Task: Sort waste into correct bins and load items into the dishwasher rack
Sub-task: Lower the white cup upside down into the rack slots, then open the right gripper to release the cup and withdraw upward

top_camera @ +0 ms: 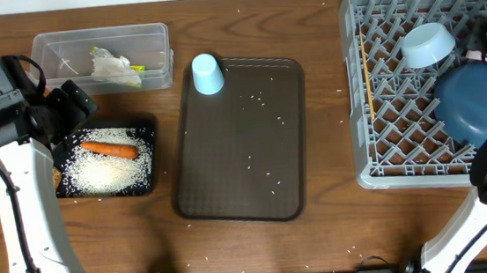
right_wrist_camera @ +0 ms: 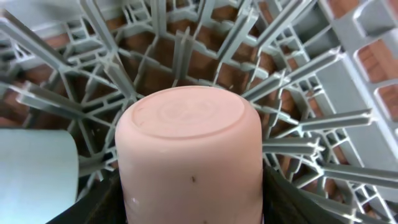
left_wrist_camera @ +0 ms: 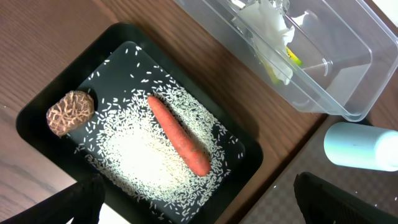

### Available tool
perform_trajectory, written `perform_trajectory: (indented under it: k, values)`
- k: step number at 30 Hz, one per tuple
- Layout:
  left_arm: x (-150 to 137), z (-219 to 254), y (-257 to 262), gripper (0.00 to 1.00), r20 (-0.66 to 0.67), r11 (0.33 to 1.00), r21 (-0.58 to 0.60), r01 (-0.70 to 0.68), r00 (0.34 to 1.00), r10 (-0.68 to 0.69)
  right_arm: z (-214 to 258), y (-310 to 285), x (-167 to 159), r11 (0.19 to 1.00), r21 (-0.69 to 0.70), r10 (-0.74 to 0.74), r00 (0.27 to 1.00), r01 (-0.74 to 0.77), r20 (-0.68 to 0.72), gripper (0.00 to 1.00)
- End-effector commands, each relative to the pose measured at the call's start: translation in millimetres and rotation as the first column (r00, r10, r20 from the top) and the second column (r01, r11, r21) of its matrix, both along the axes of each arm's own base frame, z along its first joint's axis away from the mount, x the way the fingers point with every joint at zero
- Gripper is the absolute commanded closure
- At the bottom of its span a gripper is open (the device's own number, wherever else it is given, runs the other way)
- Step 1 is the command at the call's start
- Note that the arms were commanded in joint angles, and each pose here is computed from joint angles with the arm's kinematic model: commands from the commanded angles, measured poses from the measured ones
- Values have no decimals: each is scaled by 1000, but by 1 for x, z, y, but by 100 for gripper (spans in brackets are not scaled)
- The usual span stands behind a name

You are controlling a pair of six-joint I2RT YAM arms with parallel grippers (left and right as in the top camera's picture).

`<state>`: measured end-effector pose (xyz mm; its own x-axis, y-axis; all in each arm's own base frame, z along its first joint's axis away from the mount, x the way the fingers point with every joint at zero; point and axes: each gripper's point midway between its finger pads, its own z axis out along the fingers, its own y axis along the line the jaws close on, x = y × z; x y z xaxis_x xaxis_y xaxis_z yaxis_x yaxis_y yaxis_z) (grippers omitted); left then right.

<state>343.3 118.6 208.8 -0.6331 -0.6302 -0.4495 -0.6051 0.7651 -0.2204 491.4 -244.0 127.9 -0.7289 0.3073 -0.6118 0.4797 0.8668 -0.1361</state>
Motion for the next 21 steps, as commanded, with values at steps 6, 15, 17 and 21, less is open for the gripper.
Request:
perform_trajectory:
  k: [6, 15, 17, 21]
  values:
    - [1, 8, 3, 2, 20, 1000, 9, -11, 1000, 11, 63, -21, 9, 998, -49, -40, 992, 46, 123, 53]
    - [1, 8, 3, 2, 20, 1000, 9, -11, 1000, 11, 74, -21, 25, 997, 6, -79, 967, 80, 243, 53]
    - [1, 8, 3, 2, 20, 1000, 9, -11, 1000, 11, 74, -16, 31, 998, 19, -58, 962, 55, 265, 53]
    - [1, 8, 3, 2, 20, 1000, 9, -11, 1000, 11, 66, -14, 43, 996, 50, -83, 949, 71, 303, 51]
